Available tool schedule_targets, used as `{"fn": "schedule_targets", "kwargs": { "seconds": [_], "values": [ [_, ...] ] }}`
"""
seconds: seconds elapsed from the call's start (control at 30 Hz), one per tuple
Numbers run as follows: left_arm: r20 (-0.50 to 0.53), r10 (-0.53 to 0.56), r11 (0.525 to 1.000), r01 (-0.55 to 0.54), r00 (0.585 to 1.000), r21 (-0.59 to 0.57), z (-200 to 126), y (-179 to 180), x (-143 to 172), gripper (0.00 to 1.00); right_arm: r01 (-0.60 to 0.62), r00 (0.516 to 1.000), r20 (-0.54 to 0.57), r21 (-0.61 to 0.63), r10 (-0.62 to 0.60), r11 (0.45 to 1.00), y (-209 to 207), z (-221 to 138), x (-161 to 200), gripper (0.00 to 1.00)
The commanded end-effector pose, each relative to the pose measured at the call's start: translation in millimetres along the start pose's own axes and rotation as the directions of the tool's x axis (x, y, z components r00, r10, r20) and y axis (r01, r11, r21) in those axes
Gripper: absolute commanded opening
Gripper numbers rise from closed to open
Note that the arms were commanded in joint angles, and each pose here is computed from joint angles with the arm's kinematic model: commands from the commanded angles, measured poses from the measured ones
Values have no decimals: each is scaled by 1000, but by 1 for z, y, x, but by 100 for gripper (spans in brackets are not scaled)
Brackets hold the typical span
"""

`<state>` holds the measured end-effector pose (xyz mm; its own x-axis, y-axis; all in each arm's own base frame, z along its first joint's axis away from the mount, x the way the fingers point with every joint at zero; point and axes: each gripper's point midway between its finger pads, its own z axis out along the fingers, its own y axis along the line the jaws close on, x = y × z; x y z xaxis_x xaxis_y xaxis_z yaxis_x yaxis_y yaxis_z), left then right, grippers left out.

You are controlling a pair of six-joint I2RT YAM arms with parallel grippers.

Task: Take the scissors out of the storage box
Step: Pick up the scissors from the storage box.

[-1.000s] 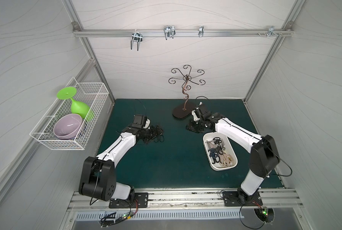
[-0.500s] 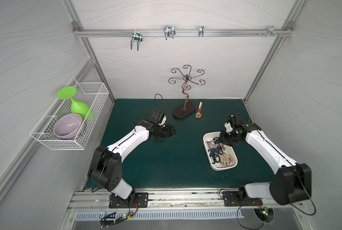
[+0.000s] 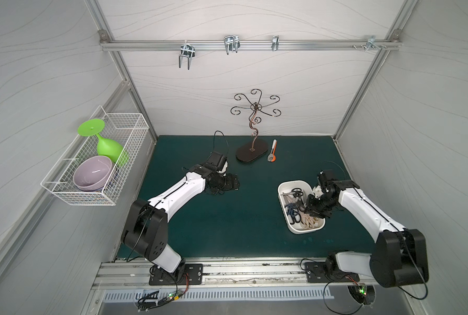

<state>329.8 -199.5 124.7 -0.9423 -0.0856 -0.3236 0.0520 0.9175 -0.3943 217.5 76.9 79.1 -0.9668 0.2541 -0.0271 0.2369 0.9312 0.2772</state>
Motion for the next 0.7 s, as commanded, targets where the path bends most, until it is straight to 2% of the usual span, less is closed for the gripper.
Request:
{"fn": "schedule_targets", "kwargs": {
  "seconds": [0.0, 0.67],
  "values": [
    [20, 17, 999, -16, 1000, -29, -5, 4, -3, 92, -9, 999, 39, 19, 9, 1000, -1, 5, -14, 30],
    [35, 8, 999, -6, 999, -43, -8, 8, -1, 92, -17, 999, 38, 51, 15, 999, -6, 32, -32, 27]
  ]
}}
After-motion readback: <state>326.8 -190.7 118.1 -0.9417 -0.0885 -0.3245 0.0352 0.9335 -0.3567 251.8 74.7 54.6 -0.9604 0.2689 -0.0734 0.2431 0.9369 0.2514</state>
